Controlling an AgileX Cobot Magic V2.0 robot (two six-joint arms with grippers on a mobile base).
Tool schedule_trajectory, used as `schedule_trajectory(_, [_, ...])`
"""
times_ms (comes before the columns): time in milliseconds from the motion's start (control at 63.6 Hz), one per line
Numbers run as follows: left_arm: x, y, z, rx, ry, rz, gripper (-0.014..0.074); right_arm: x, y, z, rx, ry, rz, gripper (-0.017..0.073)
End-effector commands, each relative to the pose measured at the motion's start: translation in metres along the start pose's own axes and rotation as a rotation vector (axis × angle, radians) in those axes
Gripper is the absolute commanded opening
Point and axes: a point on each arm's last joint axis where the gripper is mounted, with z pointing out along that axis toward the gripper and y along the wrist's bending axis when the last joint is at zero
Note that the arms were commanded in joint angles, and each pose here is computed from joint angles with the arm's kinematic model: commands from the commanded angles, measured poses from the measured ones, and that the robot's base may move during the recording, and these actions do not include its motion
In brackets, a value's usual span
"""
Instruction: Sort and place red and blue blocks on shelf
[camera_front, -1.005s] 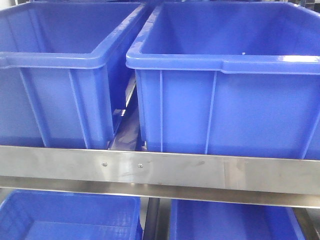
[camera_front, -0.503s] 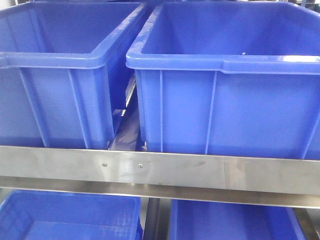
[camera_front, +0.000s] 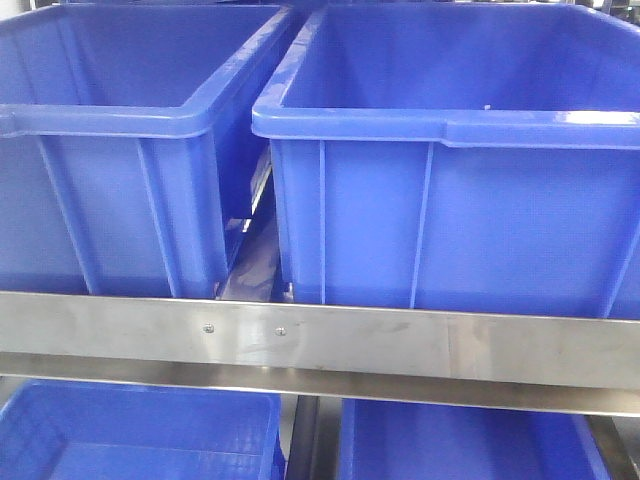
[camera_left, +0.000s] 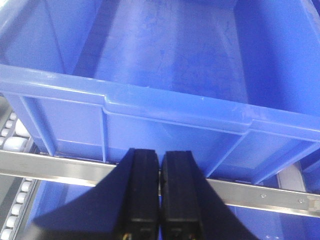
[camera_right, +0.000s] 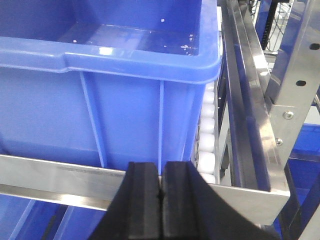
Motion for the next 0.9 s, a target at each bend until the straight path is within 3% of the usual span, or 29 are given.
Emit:
schedule_trajectory(0, [-0.016, -0.005, -0.004, 0.045, -0.102, 0.005, 0.0125, -0.009, 0.001, -0.002, -0.005, -0.109, -0.017, 0.0055])
schedule_trajectory(644, [-0.016, -0.005, -0.004, 0.043, -0.104, 0.013, 0.0125, -0.009, 0.001, -0.002, -0.005, -0.109, -0.017, 0.0055])
schedule_trajectory(691, [-0.017, -0.005, -0.008, 0.040, -0.125, 0.038, 0.0125, -0.009, 0.001, -0.002, -0.005, -0.109, -0.017, 0.0055])
schedule_trajectory(880, [-0.012, -0.001, -0.032, 0.057, -0.225, 0.044, 0.0125, -0.009, 0.001, -0.002, -0.005, -0.109, -0.017, 0.0055])
